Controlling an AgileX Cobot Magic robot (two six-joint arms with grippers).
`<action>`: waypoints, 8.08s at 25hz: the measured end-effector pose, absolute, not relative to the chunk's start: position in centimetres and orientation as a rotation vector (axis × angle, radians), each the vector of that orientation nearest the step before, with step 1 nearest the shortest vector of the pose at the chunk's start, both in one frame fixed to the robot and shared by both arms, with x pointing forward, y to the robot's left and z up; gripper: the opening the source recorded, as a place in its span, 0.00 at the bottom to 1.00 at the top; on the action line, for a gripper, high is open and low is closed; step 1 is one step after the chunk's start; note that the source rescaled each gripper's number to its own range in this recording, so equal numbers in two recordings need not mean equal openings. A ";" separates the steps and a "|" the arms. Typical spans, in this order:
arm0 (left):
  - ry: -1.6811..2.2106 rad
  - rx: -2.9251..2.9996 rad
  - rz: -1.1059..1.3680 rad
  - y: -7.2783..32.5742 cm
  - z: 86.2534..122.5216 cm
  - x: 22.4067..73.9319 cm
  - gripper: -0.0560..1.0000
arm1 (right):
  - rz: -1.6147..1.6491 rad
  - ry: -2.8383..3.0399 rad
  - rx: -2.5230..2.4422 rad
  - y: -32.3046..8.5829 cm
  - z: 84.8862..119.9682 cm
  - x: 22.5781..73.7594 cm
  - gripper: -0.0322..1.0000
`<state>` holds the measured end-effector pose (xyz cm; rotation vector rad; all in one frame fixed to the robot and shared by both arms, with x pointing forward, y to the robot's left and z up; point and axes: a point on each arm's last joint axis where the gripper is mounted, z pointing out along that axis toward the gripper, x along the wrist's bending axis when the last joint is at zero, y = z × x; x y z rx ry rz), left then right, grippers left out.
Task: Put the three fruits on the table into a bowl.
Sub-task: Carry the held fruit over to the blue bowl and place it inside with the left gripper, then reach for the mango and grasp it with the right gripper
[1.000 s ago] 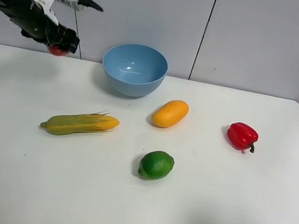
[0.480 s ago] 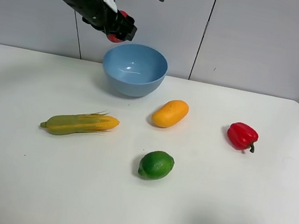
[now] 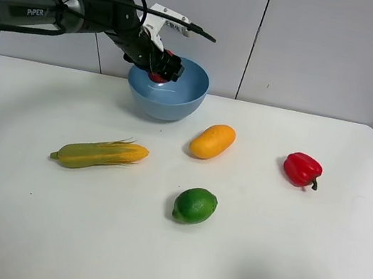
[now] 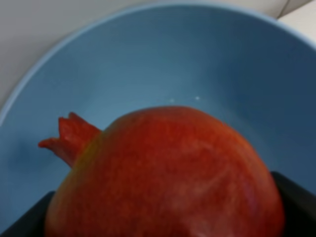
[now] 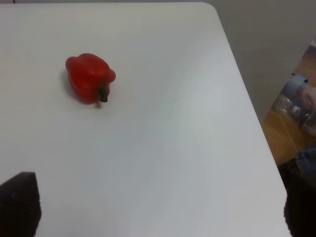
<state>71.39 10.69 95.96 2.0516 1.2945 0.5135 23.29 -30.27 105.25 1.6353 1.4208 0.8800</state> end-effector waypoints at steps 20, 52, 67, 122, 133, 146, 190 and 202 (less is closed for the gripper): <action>1.471 2.009 0.593 19.9 107.9 68.6 0.97 | 0.880 1.421 1.635 -30.3 105.2 23.3 1.00; 1.594 1.426 1.082 29.8 110.8 24.9 0.97 | 0.880 1.421 1.635 -30.3 105.2 23.3 1.00; 1.644 1.453 1.041 29.6 105.6 23.3 0.97 | 0.880 1.421 1.635 -30.3 105.2 23.3 1.00; 1.647 1.451 1.042 29.6 105.5 23.3 0.98 | 0.880 1.421 1.635 -30.3 105.2 23.3 1.00; 1.647 1.451 1.042 29.6 105.5 23.3 0.98 | 0.868 1.434 1.649 -30.3 105.3 23.6 1.00; 1.647 1.451 1.042 29.6 105.5 23.3 0.98 | 0.764 1.739 1.794 -30.0 111.5 34.4 1.00; 1.648 1.451 1.043 29.6 105.5 23.3 0.98 | 0.572 1.803 2.586 -12.6 97.0 63.3 1.00; 1.647 1.451 1.043 29.6 105.5 23.3 0.99 | 0.576 1.759 2.637 -10.8 93.2 63.9 1.00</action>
